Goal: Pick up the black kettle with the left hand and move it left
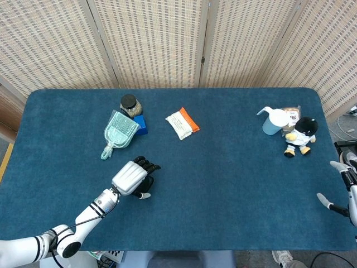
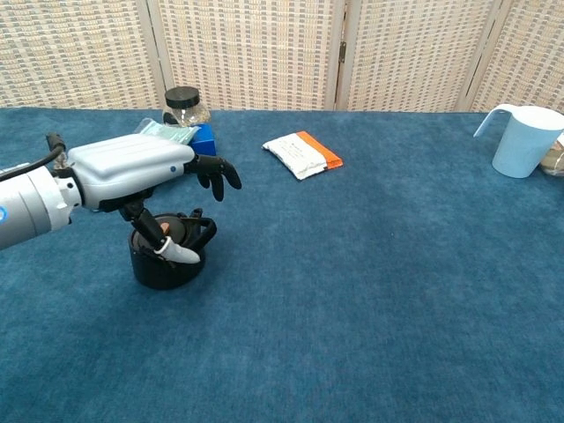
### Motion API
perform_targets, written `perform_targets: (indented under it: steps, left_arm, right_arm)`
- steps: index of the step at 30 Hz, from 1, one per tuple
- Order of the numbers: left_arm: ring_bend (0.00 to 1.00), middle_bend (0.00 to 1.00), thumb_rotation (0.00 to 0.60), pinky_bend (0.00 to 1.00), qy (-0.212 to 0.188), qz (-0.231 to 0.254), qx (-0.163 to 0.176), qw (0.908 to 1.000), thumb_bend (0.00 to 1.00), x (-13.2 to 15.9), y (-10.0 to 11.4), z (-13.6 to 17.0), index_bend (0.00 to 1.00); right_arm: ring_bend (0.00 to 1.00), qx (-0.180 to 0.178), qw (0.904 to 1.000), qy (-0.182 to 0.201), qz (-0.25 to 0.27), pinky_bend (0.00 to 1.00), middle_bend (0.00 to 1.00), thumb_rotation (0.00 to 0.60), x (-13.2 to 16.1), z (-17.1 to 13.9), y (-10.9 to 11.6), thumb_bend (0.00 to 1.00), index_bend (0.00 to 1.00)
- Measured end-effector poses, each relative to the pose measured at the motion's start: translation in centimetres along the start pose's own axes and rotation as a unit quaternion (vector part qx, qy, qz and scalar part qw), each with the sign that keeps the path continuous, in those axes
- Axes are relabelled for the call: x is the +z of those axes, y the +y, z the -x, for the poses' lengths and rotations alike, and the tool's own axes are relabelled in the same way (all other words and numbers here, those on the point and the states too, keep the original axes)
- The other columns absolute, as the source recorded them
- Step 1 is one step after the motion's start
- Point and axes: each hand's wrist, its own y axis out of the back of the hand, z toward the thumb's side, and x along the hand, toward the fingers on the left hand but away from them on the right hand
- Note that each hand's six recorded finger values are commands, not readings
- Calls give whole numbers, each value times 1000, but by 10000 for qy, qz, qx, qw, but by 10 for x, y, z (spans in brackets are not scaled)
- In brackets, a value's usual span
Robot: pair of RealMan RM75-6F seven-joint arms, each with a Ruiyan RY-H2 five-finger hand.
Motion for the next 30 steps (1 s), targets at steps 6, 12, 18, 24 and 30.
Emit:
perform_targets:
  steps: [6, 12, 18, 24, 30]
  left_arm:
    - [251, 308, 582, 166, 146, -135, -32, 9998, 96, -10, -5, 0, 220]
    - [251, 308, 600, 166, 311, -280, -106, 9991, 96, -25, -5, 15, 220]
    - [251, 308, 600, 166, 560, -435, -169, 9973, 97, -43, -6, 36, 220]
    - [251, 308, 600, 166, 835, -458, -182, 9953, 97, -61, -4, 47, 220]
    - [251, 308, 600, 166, 1062, -432, -172, 9933, 97, -78, -3, 53, 220]
  right_arm:
    - [124, 9, 10000, 12, 5, 158, 264, 600, 0, 0, -1, 146, 224]
    - [124, 2, 10000, 46, 25, 158, 263, 600, 2, 0, -1, 146, 224]
    - [124, 20, 9999, 89, 42, 158, 263, 600, 4, 1, -3, 146, 224]
    - [124, 35, 9999, 111, 45, 158, 263, 600, 6, 2, -4, 146, 224]
    - [124, 37, 9999, 134, 44, 158, 263, 600, 8, 2, -4, 146, 224]
